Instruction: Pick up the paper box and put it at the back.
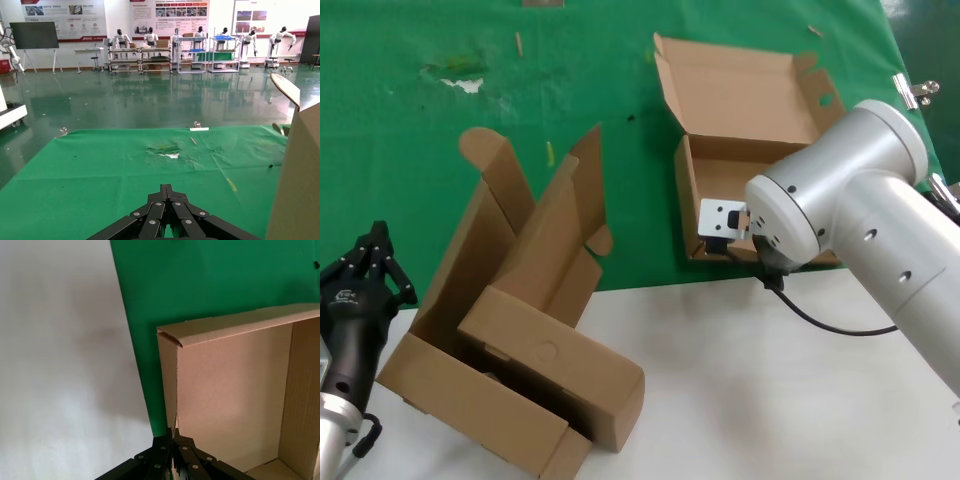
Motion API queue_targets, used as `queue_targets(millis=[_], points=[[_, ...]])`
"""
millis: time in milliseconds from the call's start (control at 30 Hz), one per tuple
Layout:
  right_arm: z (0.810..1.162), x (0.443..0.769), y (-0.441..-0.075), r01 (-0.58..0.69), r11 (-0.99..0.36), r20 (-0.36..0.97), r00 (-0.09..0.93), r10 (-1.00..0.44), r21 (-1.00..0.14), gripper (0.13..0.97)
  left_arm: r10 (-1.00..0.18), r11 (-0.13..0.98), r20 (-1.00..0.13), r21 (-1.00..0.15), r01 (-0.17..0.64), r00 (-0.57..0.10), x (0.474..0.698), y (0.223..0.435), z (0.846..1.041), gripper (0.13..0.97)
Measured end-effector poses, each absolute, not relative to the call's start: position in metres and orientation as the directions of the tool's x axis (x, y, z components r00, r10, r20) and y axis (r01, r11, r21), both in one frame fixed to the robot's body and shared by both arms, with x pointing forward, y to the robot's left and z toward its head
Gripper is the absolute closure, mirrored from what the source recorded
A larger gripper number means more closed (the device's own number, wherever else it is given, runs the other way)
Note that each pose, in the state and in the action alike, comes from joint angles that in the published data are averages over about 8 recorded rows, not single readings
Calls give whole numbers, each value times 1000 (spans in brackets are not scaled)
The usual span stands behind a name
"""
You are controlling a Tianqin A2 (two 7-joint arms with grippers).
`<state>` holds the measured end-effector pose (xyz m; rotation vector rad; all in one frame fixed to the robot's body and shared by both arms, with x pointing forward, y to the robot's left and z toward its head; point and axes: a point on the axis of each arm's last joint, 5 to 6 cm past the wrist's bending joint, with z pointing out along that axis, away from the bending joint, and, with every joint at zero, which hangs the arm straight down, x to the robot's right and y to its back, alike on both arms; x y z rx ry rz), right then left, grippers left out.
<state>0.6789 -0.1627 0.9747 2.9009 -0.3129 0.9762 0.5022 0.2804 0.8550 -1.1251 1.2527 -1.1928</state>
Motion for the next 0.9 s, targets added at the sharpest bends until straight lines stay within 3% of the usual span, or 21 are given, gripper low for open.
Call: queue_targets(millis=[533, 900], points=[[978, 673, -157, -234, -970, 589, 776, -225, -64, 916, -997, 70, -71, -997, 22, -35, 502, 280, 855, 957], [1001, 643, -175, -216, -958, 633, 720, -286, -188, 765, -997, 70, -71, -997, 22, -35, 502, 280, 855, 957]])
